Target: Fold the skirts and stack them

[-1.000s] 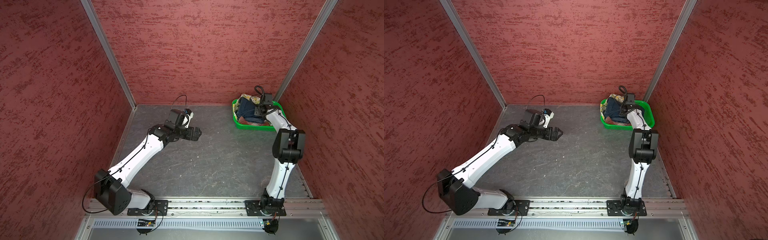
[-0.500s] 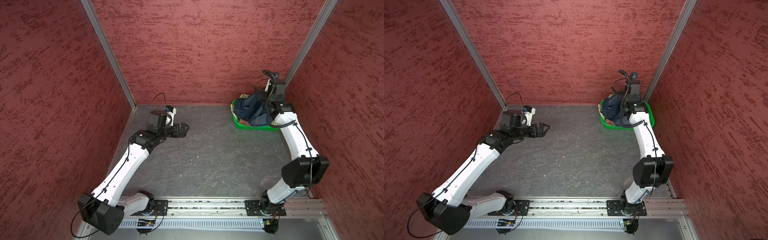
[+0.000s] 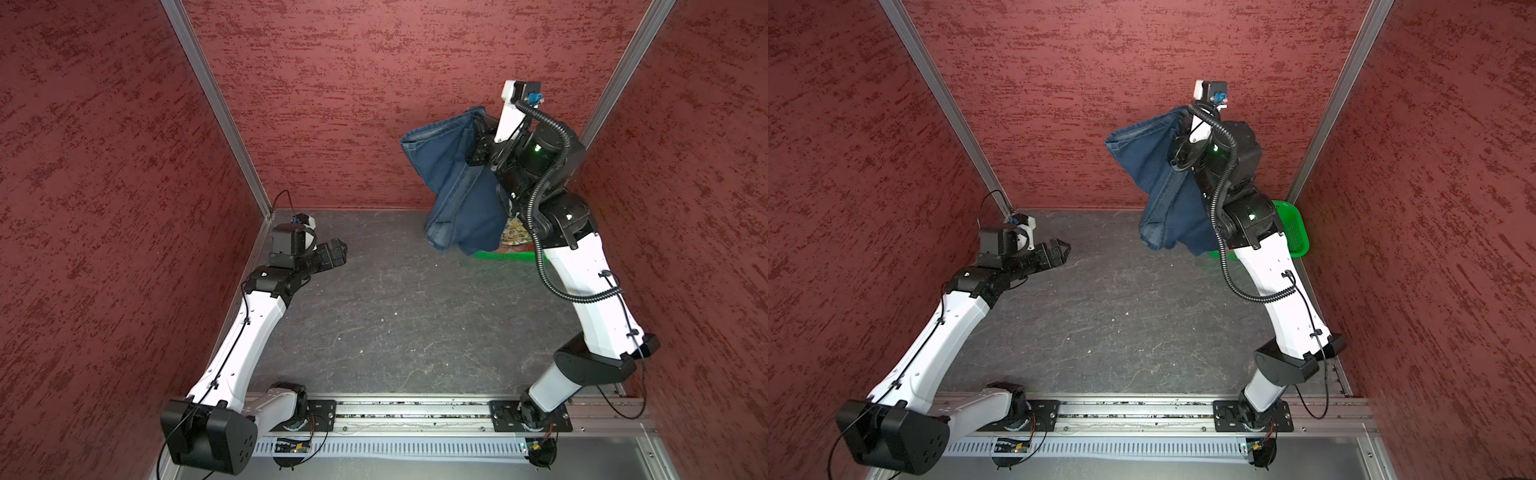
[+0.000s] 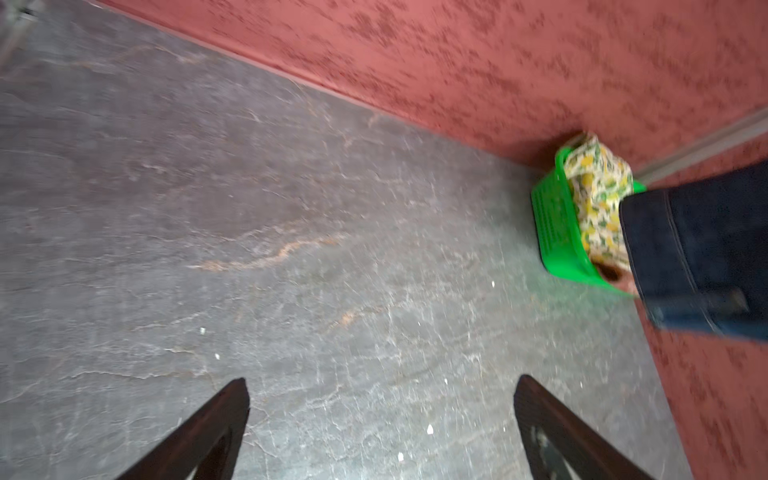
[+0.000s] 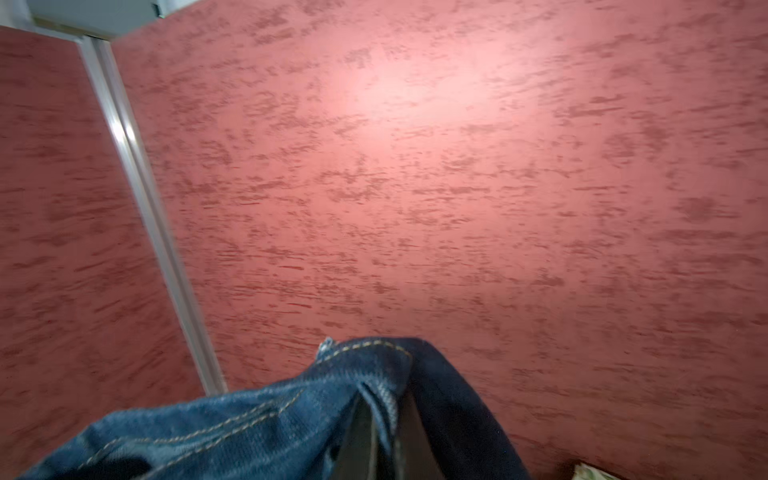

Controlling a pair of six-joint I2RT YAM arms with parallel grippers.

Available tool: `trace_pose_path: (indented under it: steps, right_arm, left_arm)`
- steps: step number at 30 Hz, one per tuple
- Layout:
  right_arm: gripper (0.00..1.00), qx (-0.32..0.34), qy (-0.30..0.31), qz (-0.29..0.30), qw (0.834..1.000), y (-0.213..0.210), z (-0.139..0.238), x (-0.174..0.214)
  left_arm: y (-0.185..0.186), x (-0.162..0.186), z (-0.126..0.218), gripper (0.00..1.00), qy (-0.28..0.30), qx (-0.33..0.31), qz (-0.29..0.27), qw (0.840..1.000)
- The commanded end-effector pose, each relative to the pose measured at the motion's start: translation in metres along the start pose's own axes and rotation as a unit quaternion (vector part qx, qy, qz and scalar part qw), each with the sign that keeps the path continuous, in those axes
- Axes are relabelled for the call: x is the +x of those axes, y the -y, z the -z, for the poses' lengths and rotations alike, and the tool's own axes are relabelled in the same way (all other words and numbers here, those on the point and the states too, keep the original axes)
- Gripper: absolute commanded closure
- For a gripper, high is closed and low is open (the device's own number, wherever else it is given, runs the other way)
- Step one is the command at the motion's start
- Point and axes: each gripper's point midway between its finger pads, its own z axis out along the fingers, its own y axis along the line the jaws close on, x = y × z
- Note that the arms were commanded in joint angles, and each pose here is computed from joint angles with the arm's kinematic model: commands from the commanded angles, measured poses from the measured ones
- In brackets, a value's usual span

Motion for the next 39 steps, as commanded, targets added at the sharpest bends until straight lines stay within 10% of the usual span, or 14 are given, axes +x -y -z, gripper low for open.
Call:
trace_pose_path:
  steps: [1,11,15,18,23,39]
  right_arm:
    - [1.0,-0.009,-0.016,-0.02,1.0,-0.006,-0.007,0.005]
    - [0.98,-0.113,-0.123,-0.022,0.986,-0.042,0.015,0.112]
    - [0.36,-0.151,-0.208,-0.023,0.966,-0.068,0.076,0.206]
    - [0.19,-0.098,-0.256,-0.044,0.961,-0.043,0.106,0.258]
    - [0.19,0.019,-0.302,-0.017,0.953,0.018,0.114,0.285]
    - [0.22,-0.011,-0.398,-0.038,0.917,0.028,0.074,0.385]
  left_arm:
    - [-0.014,-0.013,0.006,0.0,0.034,-0.012,0.024,0.999]
    - [-0.035,-0.012,0.002,0.0,0.034,-0.03,0.054,0.998]
    - [-0.04,-0.006,-0.001,0.0,0.025,-0.036,0.06,0.997]
    - [-0.04,0.001,-0.007,0.01,0.006,-0.037,0.069,0.997]
    - [-0.024,0.044,-0.034,0.03,-0.067,-0.033,0.063,0.995]
    - [0.02,0.144,-0.127,0.08,-0.209,-0.017,0.082,0.974]
